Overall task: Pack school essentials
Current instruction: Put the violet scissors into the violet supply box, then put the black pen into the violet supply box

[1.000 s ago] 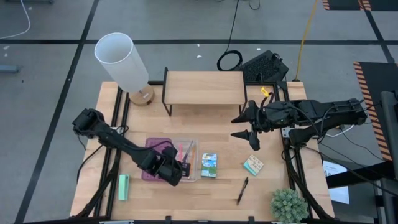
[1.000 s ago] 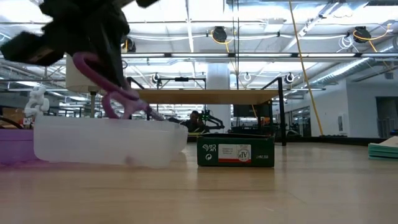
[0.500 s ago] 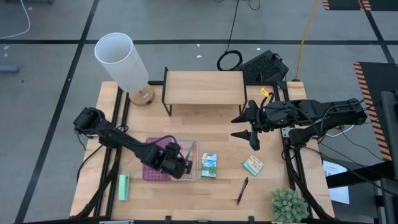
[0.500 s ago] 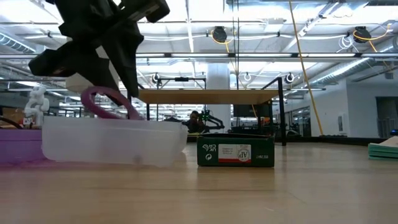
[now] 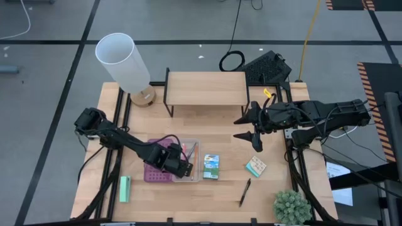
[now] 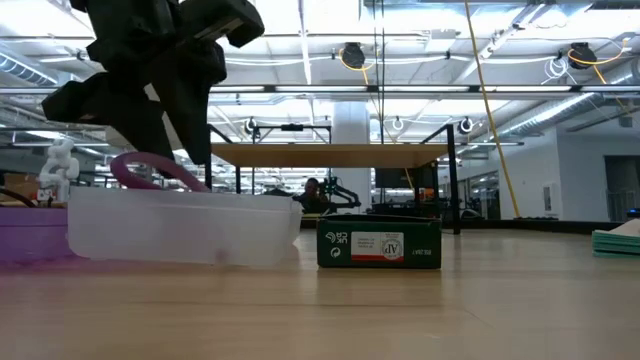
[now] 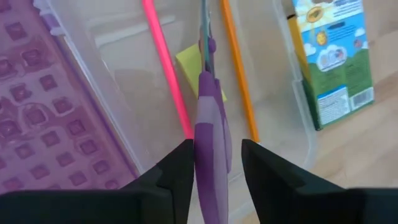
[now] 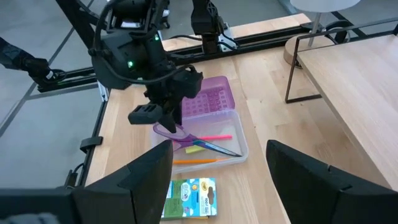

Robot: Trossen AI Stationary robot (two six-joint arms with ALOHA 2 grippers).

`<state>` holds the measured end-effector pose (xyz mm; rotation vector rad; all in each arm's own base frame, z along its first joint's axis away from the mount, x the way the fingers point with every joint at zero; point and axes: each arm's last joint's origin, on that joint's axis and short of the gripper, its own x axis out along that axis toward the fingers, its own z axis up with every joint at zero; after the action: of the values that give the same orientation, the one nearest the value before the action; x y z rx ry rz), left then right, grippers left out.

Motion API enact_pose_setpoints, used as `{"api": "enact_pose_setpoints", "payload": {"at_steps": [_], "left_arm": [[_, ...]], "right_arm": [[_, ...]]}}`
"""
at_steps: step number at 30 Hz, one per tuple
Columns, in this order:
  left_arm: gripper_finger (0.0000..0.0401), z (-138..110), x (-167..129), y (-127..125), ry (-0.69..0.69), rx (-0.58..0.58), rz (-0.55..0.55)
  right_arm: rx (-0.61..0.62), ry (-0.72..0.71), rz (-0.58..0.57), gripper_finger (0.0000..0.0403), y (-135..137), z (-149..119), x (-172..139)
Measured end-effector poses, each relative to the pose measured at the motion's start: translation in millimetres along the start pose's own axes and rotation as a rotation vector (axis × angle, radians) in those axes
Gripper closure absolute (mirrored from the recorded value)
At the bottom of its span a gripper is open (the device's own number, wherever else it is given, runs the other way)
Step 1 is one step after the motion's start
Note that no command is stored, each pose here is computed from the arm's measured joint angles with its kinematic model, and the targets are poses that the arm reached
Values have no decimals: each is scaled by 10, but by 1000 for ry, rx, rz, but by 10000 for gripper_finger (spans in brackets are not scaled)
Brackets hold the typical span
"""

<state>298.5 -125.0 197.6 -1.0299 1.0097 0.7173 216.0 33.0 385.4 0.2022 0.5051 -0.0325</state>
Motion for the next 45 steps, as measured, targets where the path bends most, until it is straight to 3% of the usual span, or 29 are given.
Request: {"api": "enact_pose_setpoints", "payload": {"at_steps": [9,14,20,26,30,36,45], "left_arm": [[275,150,-267,103,-20,47,26],[257,279,-522,139,-53,39,-45],[272,357,-826,187,-135,31,-144],[294,390,-1019,220,-170,165,-212],[302,363,-1086,239,-175,255,-228],[304,236,-1149,238,-163,353,-261],[304,-31,-1208,228,-134,438,-310]], "right_arm": [[7,18,-3,152,-4,-17,0],[19,40,-9,152,-11,-38,-1],[109,94,-30,152,-26,-92,-5],[318,135,-74,152,-44,-141,-7],[544,119,-140,152,-51,-154,30],[879,156,-152,152,79,-226,63],[1095,303,-153,152,516,-445,257]]}}
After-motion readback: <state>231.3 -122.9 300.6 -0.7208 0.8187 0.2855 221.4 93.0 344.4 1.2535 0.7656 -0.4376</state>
